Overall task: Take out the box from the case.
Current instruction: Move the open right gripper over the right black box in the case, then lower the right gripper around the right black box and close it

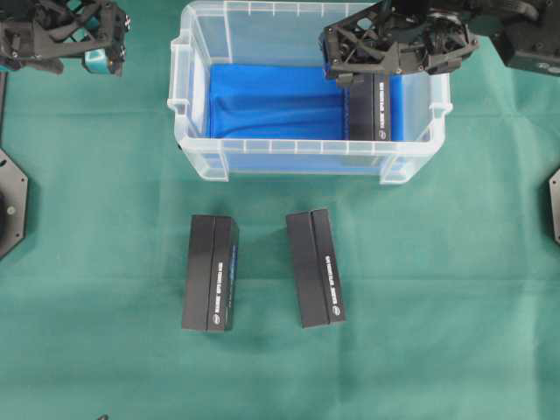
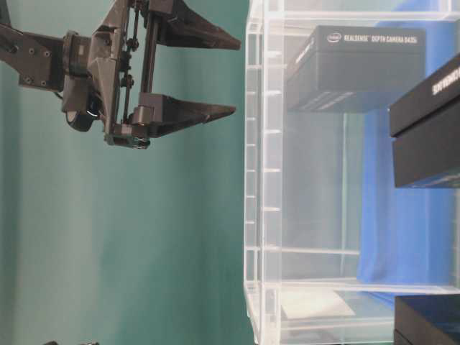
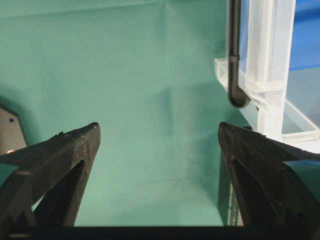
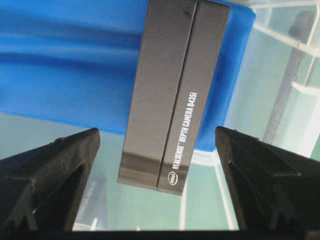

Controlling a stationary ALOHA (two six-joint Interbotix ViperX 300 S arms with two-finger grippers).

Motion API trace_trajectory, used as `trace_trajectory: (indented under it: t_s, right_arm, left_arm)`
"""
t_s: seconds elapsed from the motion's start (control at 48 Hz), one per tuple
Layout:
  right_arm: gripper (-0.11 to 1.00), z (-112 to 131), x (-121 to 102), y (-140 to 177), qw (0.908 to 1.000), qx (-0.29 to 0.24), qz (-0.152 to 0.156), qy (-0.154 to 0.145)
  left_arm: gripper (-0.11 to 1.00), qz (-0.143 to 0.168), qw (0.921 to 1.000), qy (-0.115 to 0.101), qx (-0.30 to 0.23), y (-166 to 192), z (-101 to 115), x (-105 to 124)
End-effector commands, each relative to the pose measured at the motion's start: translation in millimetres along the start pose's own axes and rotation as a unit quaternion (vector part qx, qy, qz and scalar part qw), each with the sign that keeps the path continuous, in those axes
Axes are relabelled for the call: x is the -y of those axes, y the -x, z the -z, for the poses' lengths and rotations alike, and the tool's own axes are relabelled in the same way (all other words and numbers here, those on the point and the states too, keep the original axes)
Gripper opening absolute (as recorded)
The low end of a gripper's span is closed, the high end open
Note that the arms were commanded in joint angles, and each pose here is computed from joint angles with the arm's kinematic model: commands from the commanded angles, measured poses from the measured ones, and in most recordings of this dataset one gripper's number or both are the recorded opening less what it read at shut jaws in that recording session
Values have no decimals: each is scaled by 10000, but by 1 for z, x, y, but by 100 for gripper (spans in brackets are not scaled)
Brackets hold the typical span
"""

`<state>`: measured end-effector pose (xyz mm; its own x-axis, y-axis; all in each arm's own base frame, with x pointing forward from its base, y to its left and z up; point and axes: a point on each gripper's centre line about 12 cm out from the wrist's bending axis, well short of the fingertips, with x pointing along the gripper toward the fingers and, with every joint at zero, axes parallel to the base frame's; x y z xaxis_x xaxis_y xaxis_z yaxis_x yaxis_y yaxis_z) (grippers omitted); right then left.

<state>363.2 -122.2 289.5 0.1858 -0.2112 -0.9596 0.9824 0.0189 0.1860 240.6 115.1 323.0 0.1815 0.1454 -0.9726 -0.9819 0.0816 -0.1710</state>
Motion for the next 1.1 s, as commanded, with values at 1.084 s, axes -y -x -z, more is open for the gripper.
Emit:
trace_trajectory:
  t_s: [1.084]
  right_arm:
    - [92,4,7,-55,9996,-25,207,-166]
  left_arm:
    - [97,127,9999,7,71,8,-1,0]
